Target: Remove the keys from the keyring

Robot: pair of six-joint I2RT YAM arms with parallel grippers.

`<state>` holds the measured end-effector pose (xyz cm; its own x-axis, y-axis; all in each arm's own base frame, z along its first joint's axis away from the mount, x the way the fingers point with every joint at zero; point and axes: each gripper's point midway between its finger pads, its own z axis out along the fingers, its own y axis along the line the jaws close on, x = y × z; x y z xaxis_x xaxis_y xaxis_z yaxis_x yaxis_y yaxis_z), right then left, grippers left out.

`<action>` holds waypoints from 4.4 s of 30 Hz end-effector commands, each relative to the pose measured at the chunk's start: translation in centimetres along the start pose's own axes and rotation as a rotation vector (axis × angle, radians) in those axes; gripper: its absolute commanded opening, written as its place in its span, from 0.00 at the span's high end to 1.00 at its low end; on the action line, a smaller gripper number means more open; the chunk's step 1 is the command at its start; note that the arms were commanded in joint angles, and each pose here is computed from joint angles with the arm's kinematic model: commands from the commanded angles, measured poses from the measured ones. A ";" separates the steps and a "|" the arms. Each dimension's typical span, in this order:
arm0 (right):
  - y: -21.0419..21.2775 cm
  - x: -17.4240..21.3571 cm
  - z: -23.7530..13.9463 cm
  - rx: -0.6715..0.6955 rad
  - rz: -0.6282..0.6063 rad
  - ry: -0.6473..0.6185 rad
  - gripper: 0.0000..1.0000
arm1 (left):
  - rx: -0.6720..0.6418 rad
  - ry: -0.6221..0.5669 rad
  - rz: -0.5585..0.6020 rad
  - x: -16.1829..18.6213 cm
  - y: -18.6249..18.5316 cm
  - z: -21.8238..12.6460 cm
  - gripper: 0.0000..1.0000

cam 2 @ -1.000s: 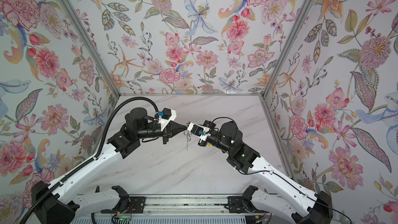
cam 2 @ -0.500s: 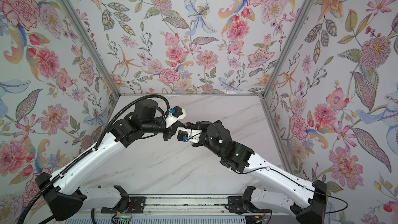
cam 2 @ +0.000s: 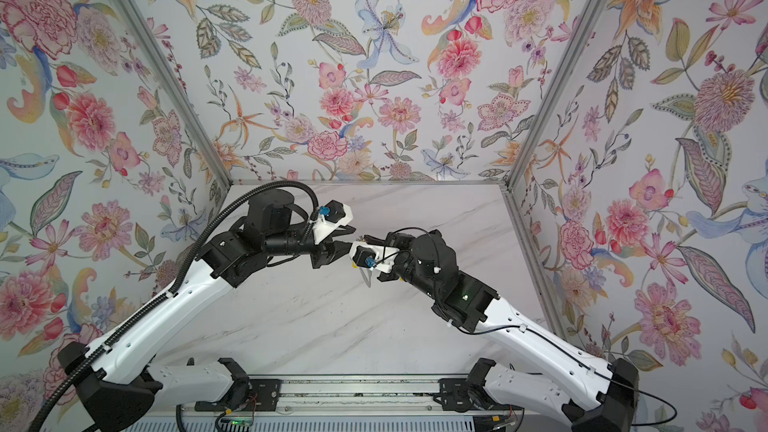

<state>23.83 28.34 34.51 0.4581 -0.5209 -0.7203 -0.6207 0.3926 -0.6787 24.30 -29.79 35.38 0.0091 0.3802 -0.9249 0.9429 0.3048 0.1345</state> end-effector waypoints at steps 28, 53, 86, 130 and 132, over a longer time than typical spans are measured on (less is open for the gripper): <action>-2.1 -2.9 -1.7 -0.006 0.245 -0.293 1.00 | 0.099 -0.302 -0.154 -1.4 -2.5 1.8 0.75; -2.0 -3.1 -2.2 -0.016 0.244 -0.306 1.00 | 0.141 -0.348 -0.172 -1.9 -3.8 1.0 0.82; -0.9 -3.6 -2.3 -0.083 0.226 -0.317 1.00 | 0.179 -0.395 -0.183 -2.8 -3.5 0.7 0.75; -0.3 -3.2 -1.0 -0.023 -0.016 -0.095 1.00 | 0.078 -0.085 -0.056 -0.1 -2.7 1.6 1.00; -0.1 -3.7 -1.0 -0.027 -0.041 -0.097 1.00 | 0.080 -0.050 -0.041 -0.1 -2.7 1.7 1.00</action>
<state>22.27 28.54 37.22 0.4973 -0.4222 -0.7579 -0.6439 0.4059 -0.6486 22.46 -31.79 35.76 -0.0392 0.2197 -0.9748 0.9647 0.2624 0.0203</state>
